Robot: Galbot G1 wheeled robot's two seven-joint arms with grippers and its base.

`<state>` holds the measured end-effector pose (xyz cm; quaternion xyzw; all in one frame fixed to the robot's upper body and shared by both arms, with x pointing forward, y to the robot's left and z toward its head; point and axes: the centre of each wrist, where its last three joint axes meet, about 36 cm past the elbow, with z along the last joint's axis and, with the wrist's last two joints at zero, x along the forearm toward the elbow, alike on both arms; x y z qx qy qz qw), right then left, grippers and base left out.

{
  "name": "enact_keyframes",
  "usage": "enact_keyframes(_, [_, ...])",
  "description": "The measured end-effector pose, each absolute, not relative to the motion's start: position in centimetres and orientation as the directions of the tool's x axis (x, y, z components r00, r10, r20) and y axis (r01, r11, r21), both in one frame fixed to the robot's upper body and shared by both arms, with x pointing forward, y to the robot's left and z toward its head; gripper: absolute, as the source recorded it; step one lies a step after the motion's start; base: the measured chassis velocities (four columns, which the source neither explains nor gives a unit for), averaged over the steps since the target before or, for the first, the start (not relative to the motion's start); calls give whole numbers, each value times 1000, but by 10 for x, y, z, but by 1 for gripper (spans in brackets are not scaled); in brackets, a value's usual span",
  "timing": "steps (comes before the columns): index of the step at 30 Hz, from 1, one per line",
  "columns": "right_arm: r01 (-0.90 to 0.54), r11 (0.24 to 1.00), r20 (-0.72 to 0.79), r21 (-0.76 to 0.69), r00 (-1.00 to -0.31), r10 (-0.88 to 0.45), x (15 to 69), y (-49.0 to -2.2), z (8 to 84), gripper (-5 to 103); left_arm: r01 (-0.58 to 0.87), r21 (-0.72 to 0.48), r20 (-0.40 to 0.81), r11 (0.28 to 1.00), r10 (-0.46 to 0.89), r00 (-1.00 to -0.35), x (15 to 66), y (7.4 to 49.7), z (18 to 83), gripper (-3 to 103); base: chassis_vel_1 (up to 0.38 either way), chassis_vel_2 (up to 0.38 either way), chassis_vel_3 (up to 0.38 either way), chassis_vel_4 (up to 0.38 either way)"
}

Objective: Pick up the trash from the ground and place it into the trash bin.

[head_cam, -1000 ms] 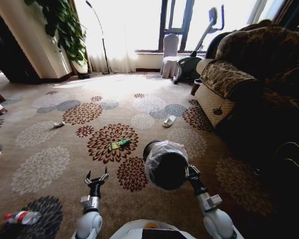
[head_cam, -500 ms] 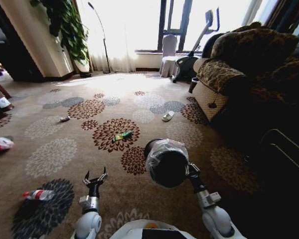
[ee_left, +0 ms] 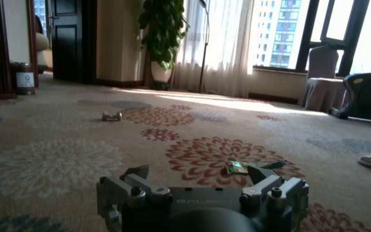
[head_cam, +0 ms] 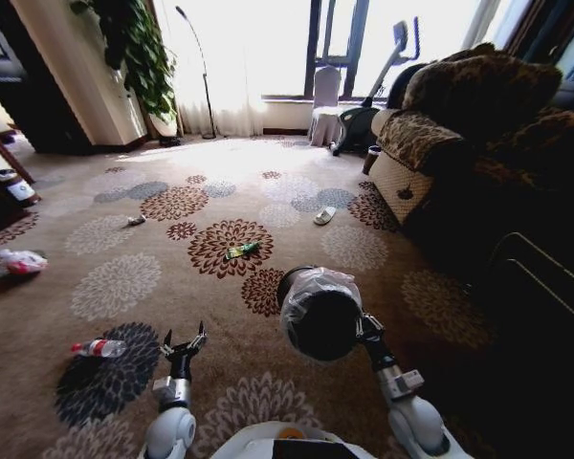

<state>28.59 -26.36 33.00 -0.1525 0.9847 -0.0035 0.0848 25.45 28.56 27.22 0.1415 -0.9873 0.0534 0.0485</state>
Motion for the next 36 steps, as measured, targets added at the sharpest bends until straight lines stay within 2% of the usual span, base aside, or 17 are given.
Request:
enact_keyframes(10, [-304,951,-159,-50,-938,-308,285,-264,332,0,-291,-111,104,950,-280,-954,254,278,269,100,248,248,-242,-240])
enact_keyframes(13, [-335,929,-143,-159,-923,-357,286,-266,343,0,-296,-103,100,950,-286,-953,254,283,270,100,314,302,-312,-308])
enact_keyframes(16, [-346,922,-121,-176,-921,-369,288,-266,356,0,-306,-96,95,947,-298,-950,254,289,271,100,251,269,-253,-261])
enact_keyframes(24, [-383,909,-47,-163,-918,-395,308,-271,379,0,-315,-71,113,947,-306,-945,241,296,269,100,84,72,-51,-62])
enact_keyframes(32, [-400,906,66,-137,-916,-395,332,-276,390,0,-328,-73,201,942,-308,-930,215,300,274,100,-37,-30,20,12])
enact_keyframes(34, [-392,909,86,-139,-920,-383,338,-278,391,0,-360,-61,297,931,-327,-897,208,321,279,100,0,0,0,0])
enact_keyframes(36, [-390,912,96,-130,-920,-380,339,-277,391,0,-372,-46,323,927,-338,-884,208,330,281,100,0,0,0,0])
